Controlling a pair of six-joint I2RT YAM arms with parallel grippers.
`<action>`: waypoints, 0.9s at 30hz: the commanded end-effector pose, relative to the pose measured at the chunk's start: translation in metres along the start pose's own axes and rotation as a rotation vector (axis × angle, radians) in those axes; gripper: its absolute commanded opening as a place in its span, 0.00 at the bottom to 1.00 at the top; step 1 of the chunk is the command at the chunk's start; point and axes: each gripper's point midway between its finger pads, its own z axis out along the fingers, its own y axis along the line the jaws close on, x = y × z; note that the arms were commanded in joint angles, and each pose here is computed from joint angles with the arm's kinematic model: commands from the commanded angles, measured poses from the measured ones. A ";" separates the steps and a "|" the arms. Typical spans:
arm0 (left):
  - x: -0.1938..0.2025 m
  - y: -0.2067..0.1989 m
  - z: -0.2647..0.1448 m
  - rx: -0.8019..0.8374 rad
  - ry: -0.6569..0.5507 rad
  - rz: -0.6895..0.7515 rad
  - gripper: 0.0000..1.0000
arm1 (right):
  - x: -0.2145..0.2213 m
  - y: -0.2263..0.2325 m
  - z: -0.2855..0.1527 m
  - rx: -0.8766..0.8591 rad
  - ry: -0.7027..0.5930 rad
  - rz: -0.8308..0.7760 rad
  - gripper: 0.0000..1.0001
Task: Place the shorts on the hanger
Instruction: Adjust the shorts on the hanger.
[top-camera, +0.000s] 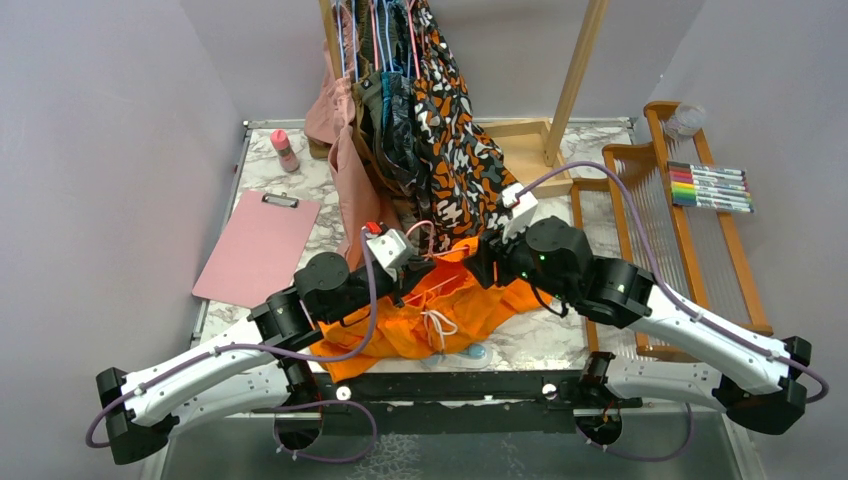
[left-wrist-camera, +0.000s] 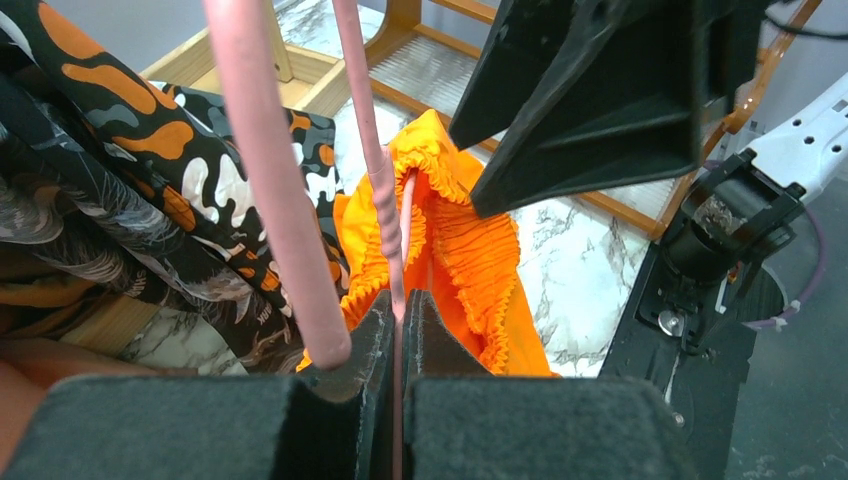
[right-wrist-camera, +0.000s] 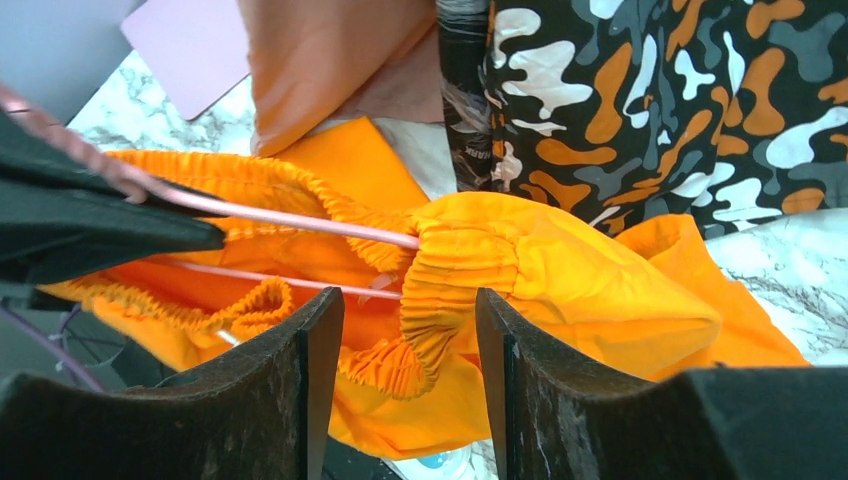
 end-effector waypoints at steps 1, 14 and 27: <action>-0.048 0.007 -0.005 -0.044 -0.143 -0.026 0.00 | -0.002 -0.012 0.008 0.098 -0.021 0.059 0.55; -0.052 0.012 -0.012 -0.076 -0.158 -0.026 0.00 | 0.020 -0.017 0.020 0.130 0.055 0.030 0.51; -0.056 0.027 -0.030 -0.155 -0.171 -0.017 0.00 | 0.007 -0.035 0.011 0.225 0.000 0.029 0.01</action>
